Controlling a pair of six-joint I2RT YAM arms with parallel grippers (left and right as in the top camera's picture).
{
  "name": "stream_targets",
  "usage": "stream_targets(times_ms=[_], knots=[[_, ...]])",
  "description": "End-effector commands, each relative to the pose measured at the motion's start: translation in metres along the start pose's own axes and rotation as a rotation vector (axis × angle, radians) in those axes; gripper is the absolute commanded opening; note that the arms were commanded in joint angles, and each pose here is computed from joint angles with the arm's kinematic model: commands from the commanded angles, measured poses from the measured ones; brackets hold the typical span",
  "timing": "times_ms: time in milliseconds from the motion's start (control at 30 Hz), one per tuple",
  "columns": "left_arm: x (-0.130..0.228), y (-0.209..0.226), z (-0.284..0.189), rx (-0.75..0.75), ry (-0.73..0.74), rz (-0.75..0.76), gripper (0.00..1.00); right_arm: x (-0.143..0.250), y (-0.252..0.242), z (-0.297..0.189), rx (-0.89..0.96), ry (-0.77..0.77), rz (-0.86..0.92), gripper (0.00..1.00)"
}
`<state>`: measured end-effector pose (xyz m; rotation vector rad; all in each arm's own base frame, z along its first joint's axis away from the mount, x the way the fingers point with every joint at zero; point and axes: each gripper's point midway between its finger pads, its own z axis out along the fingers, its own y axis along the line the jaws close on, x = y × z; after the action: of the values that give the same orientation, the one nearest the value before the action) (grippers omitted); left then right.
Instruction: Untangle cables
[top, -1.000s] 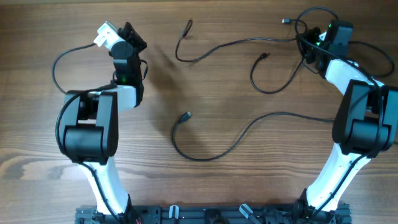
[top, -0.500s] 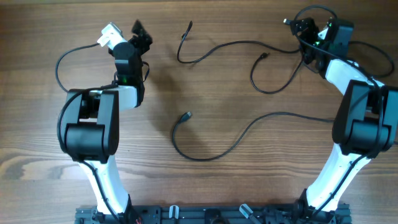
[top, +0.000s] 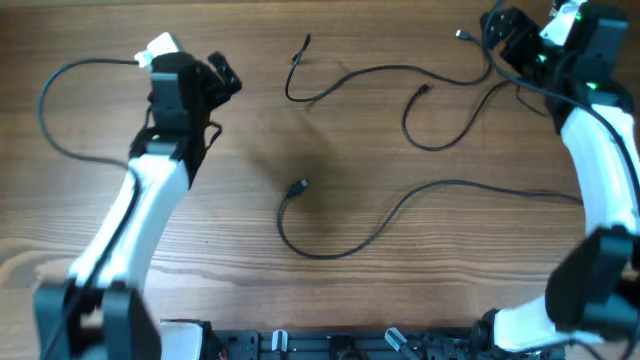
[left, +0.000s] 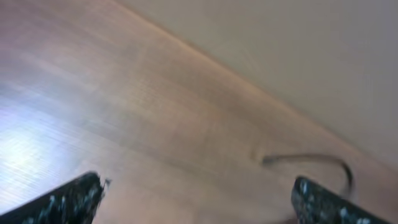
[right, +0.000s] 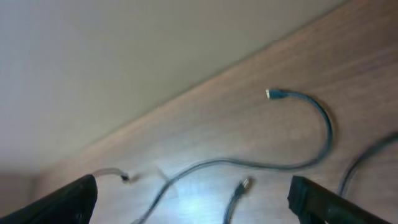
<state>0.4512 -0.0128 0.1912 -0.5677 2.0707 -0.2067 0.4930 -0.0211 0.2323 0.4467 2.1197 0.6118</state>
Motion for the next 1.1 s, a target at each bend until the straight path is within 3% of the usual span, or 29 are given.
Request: stream_targets(times_ms=[0, 200, 400, 533, 1067], knots=[[-0.009, 0.003, -0.059, -0.001, 0.01, 0.049, 1.0, 0.001, 0.04, -0.048, -0.052, -0.007, -0.177, 1.0], [0.003, 0.025, -0.141, -0.031, 0.063, 0.058, 1.0, 0.027, 0.097, -0.12, -0.12, -0.002, -0.351, 1.0], [0.023, 0.045, -0.186, -0.06, 0.113, 0.067, 1.0, 0.051, 0.105, -0.15, -0.115, 0.051, -0.342, 1.0], [0.027, 0.047, -0.189, -0.066, 0.123, 0.068, 1.0, 0.068, 0.1, -0.151, -0.112, 0.124, -0.343, 1.0], [0.034, 0.05, -0.178, -0.091, 0.168, 0.076, 1.0, 0.072, 0.095, -0.144, -0.101, 0.152, -0.325, 1.0]])
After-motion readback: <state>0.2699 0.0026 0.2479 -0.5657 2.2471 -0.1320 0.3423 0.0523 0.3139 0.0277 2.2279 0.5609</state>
